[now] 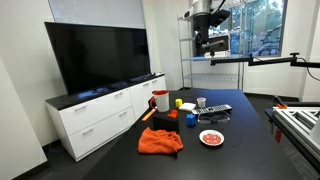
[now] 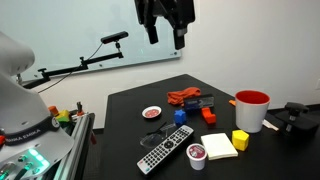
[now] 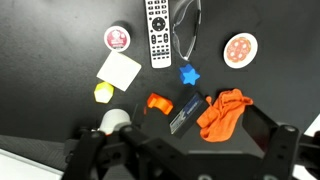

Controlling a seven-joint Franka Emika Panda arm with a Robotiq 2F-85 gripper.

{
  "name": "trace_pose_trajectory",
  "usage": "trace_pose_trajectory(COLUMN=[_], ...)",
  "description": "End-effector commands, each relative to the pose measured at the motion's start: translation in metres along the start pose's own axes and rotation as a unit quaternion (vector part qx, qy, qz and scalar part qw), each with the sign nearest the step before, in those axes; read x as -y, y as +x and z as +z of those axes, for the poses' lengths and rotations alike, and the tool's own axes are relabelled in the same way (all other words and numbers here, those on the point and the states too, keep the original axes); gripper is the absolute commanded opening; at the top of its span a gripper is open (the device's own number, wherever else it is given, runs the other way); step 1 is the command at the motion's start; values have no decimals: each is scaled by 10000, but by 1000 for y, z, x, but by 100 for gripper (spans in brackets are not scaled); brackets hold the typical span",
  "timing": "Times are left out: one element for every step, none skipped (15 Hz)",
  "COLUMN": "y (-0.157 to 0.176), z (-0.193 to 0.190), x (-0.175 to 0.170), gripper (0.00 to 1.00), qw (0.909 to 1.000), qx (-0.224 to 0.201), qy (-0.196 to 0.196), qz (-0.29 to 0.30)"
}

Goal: Press a button on the remote

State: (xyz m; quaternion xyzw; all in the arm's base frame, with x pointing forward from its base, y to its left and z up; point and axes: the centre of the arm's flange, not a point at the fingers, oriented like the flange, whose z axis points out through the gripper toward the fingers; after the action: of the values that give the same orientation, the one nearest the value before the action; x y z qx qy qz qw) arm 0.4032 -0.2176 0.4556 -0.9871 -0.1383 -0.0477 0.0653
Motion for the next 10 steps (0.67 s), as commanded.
trace_pose_trajectory(y=[5,8,11,14,18,20,23,25,26,28], z=[17,27,38,49,60,67,77,82,86,94], x=[-3,-4,-5,-7,-9,-10,-12,-13,-13,-13], gripper=[100,100,100,100,100,100,100,100,100,100], qw=[9969,9964,9960,9952,9951,9949,9947,9946,9945,9946], qx=[72,91,85,45,11,-32,-57,-60,-62,-55], qy=[-19,-94,-145,-296,-366,-471,-526,-582,-622,-628], qz=[-784,-838,-877,-934,-915,-887,-884,-859,-840,-828])
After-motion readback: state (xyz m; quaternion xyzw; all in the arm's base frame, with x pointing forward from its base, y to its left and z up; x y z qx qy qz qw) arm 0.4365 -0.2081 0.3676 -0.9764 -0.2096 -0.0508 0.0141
